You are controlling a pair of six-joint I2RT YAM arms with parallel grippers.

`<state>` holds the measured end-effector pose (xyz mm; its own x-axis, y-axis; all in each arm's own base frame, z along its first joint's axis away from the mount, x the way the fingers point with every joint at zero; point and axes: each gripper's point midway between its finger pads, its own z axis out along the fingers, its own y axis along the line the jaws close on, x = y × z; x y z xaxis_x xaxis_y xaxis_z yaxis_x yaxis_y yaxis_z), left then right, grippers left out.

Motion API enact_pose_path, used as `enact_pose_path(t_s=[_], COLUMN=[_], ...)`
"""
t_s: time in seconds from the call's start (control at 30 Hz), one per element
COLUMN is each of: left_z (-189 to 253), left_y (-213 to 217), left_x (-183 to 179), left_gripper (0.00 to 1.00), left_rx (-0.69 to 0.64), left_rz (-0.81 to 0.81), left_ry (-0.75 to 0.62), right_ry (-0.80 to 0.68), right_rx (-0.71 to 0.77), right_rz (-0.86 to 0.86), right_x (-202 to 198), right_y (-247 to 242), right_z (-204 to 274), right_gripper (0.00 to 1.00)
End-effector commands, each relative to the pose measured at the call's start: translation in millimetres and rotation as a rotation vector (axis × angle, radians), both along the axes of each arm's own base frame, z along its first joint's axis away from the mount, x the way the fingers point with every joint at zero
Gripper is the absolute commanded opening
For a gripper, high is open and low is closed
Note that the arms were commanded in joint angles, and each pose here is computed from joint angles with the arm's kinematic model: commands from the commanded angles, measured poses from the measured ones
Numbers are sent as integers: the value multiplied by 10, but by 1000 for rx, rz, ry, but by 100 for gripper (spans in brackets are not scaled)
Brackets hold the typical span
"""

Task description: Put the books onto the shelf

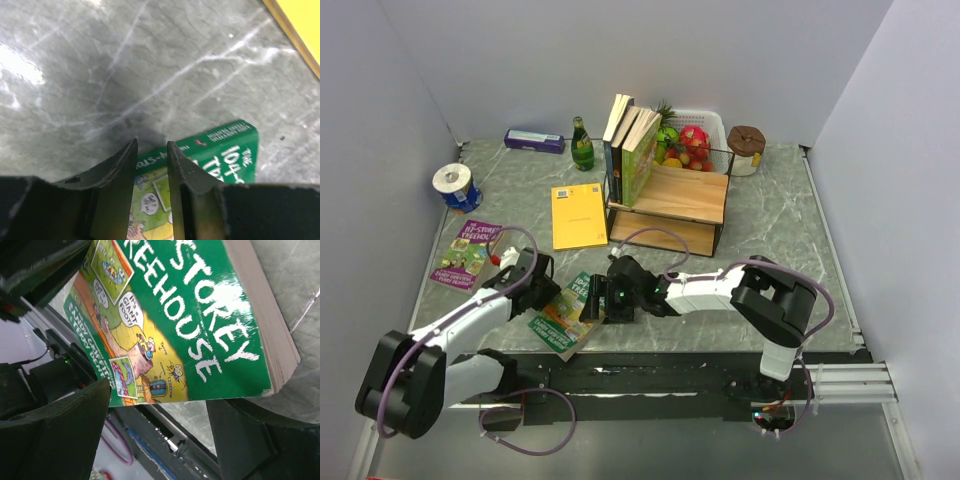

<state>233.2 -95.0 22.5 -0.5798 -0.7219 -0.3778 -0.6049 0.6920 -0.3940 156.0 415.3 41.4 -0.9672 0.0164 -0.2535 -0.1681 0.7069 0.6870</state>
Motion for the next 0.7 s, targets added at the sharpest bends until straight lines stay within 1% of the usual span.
enact_pose_path(t_s=[0.0, 0.13, 0.27, 0.43, 0.6, 0.67], left_z=[40, 90, 110, 104, 81, 82], left_y=[-300, -343, -403, -337, -313, -317], left_x=[-262, -386, -508, -554, -545, -506], left_gripper=[36, 36, 35, 35, 35, 36], left_rx=[-111, -132, -167, -126, -95, -88], left_rz=[-74, -96, -116, -111, -123, -125], left_ry=[39, 28, 23, -2, -1, -13], right_ry=[-12, -14, -42, -83, -133, -146], right_rx=[69, 63, 27, -9, -46, -41], right_rz=[-43, -73, -125, -143, -116, -108], right_x=[98, 74, 106, 193, 319, 360], right_y=[115, 11, -158, -197, -90, -32], right_z=[57, 38, -17, 5, 3, 25], right_gripper=[82, 80, 78, 78, 78, 72])
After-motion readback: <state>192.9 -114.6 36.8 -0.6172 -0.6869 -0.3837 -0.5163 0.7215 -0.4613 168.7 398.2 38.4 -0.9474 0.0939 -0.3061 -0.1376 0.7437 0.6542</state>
